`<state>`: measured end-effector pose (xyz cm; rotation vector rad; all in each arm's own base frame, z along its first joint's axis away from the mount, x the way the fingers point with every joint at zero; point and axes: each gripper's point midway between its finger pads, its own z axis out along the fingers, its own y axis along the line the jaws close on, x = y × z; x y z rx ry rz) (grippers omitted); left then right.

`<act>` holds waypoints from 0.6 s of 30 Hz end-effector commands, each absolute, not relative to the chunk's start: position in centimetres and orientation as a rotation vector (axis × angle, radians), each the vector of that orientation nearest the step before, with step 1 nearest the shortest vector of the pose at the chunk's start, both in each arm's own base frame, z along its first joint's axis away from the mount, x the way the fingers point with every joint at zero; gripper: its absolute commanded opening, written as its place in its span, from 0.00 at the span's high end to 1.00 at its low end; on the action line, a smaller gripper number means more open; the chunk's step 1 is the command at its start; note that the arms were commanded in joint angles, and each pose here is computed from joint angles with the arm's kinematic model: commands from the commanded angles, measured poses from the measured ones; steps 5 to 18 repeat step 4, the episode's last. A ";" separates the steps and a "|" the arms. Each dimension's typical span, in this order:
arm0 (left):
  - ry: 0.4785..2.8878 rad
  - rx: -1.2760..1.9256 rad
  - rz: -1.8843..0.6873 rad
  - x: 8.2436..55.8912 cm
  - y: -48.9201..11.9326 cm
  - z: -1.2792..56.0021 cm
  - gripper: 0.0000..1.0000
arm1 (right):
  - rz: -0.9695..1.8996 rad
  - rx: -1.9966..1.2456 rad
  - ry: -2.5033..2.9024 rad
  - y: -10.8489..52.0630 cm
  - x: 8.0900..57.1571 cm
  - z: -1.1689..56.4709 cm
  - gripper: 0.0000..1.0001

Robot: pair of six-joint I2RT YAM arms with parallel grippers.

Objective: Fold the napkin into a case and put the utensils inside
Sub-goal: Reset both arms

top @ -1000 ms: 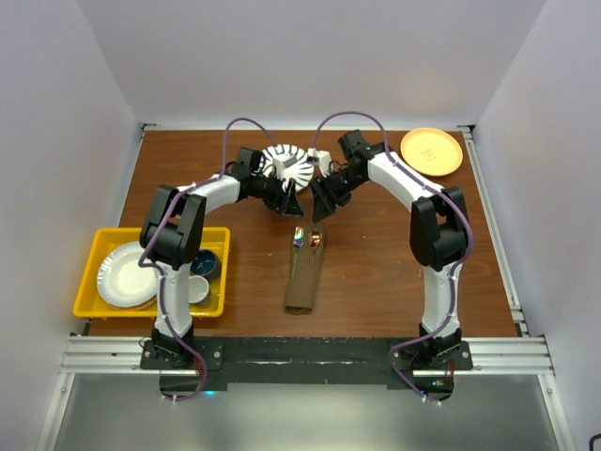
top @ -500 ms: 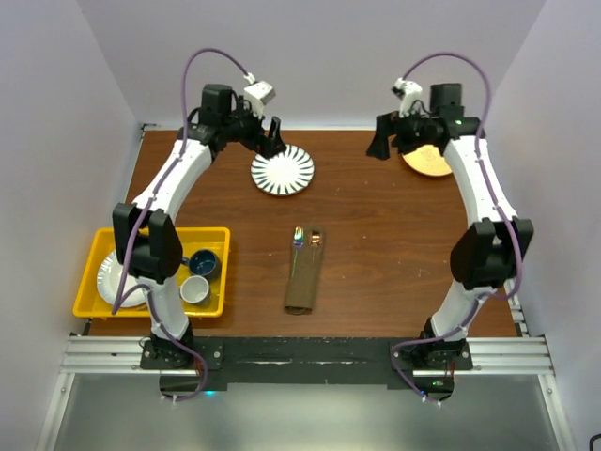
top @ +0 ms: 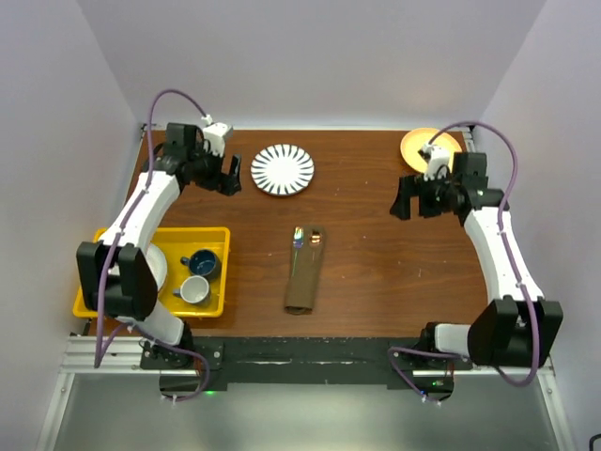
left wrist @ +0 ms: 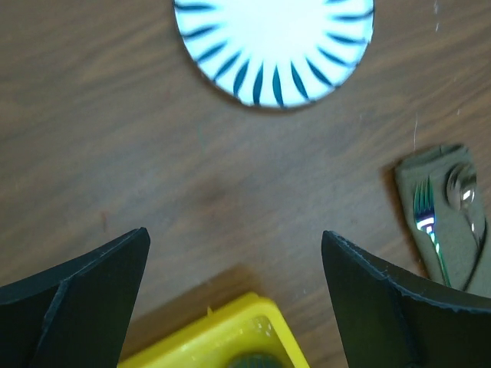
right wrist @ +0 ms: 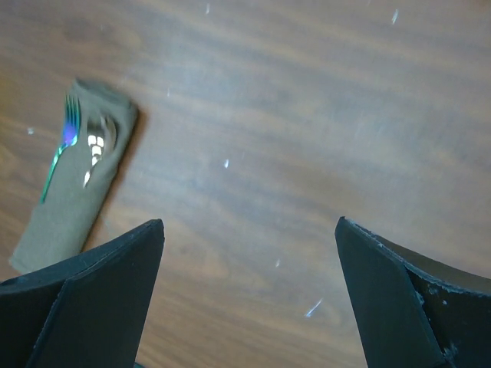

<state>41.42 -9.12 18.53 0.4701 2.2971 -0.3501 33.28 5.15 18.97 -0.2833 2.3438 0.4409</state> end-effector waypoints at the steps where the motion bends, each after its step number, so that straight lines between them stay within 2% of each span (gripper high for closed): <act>1: 2.293 0.456 -0.286 38.8 -8.2 18.4 0.00 | 0.414 -0.246 2.298 5.1 31.4 19.7 0.02; 18: 2.273 0.404 -0.303 38.1 -8.1 18.4 0.00 | 0.424 -0.221 2.283 5.2 31.1 20.1 0.02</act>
